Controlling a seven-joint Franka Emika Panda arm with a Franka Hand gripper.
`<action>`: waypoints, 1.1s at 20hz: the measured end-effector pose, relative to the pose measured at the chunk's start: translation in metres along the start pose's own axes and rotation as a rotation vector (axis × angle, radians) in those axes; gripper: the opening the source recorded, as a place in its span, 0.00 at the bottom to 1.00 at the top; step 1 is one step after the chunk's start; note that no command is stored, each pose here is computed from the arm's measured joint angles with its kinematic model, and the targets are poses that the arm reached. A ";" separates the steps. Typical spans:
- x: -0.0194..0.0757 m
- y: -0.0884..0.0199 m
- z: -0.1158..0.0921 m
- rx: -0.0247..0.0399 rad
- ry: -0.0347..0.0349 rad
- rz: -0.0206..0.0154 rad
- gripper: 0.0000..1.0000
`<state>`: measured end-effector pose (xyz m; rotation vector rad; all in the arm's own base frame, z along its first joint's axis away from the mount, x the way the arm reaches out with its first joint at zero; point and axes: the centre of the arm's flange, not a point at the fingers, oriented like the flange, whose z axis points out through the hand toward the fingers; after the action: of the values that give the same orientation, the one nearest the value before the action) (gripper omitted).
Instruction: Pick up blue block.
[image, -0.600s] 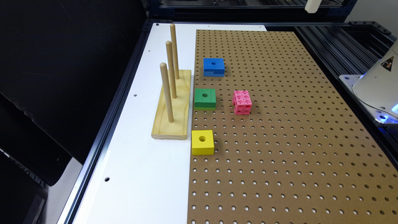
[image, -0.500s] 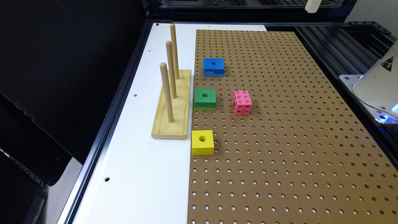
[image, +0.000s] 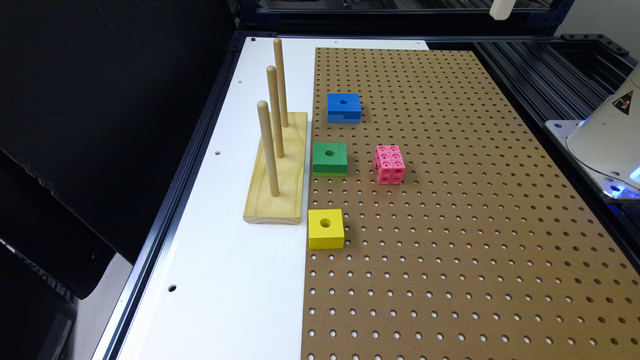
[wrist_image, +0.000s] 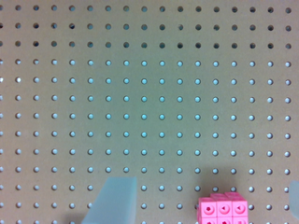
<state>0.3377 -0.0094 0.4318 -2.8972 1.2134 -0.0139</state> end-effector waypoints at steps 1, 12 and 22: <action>0.0000 0.000 0.000 0.0000 0.0000 0.0000 1.00; 0.0265 0.013 0.005 0.0186 0.0280 0.0089 1.00; 0.0469 0.019 0.003 0.0258 0.0411 0.0089 1.00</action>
<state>0.3571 -0.0562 0.4287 -2.8833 1.2226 -0.0888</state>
